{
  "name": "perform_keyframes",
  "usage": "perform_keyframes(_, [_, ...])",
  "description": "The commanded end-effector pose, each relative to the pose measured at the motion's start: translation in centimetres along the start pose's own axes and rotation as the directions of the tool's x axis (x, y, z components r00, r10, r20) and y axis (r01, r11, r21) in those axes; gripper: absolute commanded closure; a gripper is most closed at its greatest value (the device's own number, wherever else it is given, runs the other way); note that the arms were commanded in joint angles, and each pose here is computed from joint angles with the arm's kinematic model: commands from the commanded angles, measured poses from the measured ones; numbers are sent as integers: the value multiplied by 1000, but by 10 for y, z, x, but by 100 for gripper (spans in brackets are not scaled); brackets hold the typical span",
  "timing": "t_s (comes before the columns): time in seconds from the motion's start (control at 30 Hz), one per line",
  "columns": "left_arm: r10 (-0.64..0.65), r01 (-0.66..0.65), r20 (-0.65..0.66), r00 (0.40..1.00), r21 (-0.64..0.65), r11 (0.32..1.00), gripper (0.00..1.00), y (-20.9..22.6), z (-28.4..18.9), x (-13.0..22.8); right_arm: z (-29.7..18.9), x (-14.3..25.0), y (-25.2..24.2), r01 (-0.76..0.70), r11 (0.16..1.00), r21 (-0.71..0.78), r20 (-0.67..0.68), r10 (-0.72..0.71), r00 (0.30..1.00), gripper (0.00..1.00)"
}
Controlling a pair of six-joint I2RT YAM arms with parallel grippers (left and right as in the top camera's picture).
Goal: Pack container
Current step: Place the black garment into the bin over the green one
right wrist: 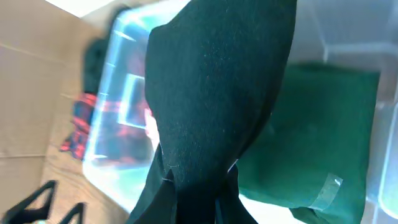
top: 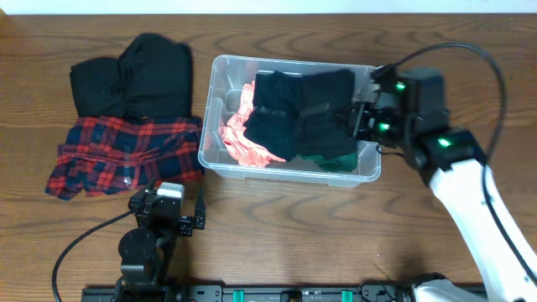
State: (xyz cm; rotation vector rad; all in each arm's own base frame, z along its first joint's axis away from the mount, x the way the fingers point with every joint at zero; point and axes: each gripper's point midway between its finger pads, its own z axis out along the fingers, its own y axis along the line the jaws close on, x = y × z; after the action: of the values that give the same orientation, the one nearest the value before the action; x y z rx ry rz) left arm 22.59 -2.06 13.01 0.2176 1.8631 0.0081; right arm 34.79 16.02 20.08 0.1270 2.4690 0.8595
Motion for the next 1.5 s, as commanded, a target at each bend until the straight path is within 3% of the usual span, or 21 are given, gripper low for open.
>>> perform_keyframes(0.0, [-7, 7, -20, 1000, 2, 1000, 2, -1, 3, 9, 20, -3, -23, -34, 995, 97, -2, 34, 999, 99])
perform_keyframes(0.03, [-7, 7, -20, 1000, 2, 1000, 2, -1, 3, 9, 25, -3, -33, -27, 991, 132, -4, 28, 1000, 96])
perform_keyframes(0.1, [-7, 7, -20, 1000, 2, 1000, 2, -1, 3, 9, 36, -1, -49, 22, 982, 186, -29, -17, 999, 60])
perform_keyframes(0.13, [-7, 7, -20, 1000, 2, 1000, 2, -1, 3, 9, 39, 2, -54, 42, 980, 194, -50, -33, 998, 52])
perform_keyframes(0.33, [-7, 7, -20, 1000, 2, 1000, 2, -1, 3, 9, 8, -23, -66, 76, 943, 323, 34, -92, 995, 49])
perform_keyframes(0.47, [-7, 7, -20, 1000, 2, 1000, 2, -1, 3, 9, -28, -48, -40, 129, 930, 343, 101, -174, 980, 54])
perform_keyframes(0.6, [-7, 7, -20, 1000, 2, 1000, 2, -1, 3, 9, -38, -49, -10, 183, 932, 314, 89, -220, 971, 82])
perform_keyframes(0.63, [-7, 7, -20, 1000, 2, 1000, 2, -1, 3, 9, -36, -46, -4, 196, 932, 305, 82, -230, 970, 84])
perform_keyframes(0.73, [-7, 7, -20, 1000, 2, 1000, 2, -1, 3, 9, -19, -33, -1, 229, 920, 318, 26, -250, 968, 87])
perform_keyframes(0.93, [-7, 7, -20, 1000, 2, 1000, 2, -1, 3, 9, 39, 4, -43, 242, 866, 438, -178, -180, 967, 93])
perform_keyframes(1.2, [-7, 7, -20, 1000, 2, 1000, 2, -1, 3, 9, 107, 82, -106, 297, 809, 507, -482, -19, 876, 99])
perform_keyframes(1.33, [-7, 7, -20, 1000, 2, 1000, 2, -1, 3, 9, 111, 86, -107, 320, 803, 503, -503, -29, 864, 99])
perform_keyframes(1.47, [-7, 7, -20, 1000, 2, 1000, 2, -1, 3, 9, 97, 54, -80, 315, 813, 489, -425, -94, 900, 99])
